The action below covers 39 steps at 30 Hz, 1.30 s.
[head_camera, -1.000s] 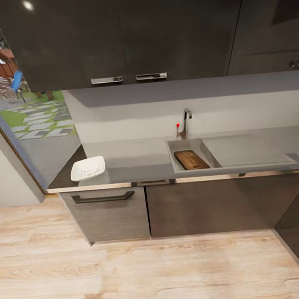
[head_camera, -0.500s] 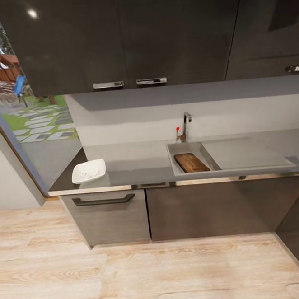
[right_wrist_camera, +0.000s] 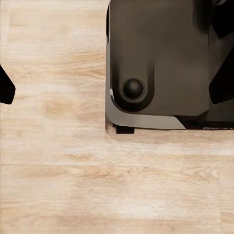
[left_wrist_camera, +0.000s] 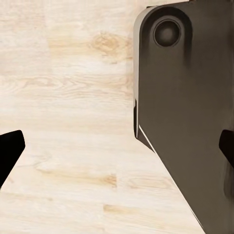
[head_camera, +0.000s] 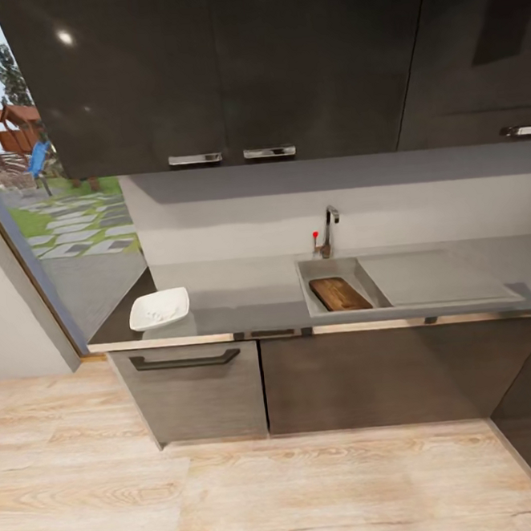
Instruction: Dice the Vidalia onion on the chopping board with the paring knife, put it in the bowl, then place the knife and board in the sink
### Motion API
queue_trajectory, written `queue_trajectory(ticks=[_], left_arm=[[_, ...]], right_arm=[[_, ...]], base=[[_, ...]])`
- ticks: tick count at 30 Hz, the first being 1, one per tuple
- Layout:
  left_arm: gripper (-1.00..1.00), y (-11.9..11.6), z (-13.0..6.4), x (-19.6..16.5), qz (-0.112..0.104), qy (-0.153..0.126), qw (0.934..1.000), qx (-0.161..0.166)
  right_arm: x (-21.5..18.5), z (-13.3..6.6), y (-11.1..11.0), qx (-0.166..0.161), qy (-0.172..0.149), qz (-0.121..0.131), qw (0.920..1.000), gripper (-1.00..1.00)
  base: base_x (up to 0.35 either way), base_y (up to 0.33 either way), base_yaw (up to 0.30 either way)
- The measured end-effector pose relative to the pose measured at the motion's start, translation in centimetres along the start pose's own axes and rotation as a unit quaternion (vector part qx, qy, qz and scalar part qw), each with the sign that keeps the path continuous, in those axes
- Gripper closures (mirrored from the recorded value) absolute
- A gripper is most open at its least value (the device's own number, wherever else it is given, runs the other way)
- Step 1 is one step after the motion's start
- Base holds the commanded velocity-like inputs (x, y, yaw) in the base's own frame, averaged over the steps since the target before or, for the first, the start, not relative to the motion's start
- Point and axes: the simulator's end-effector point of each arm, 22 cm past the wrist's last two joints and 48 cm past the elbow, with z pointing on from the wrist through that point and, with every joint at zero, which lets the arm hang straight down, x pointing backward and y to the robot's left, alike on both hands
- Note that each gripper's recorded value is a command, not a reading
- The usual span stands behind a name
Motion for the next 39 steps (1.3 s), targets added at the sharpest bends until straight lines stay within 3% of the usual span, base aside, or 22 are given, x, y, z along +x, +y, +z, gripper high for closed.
queue_trajectory(ticks=[39], left_arm=[[-1.0,0.1,0.2,-2.3,-0.005,-0.029,0.9996,-0.002]], right_arm=[[-2.5,-0.3,-0.2,0.001,-0.031,-0.001,0.9995,-1.0]], base=[[0.0,0.0,0.0]])
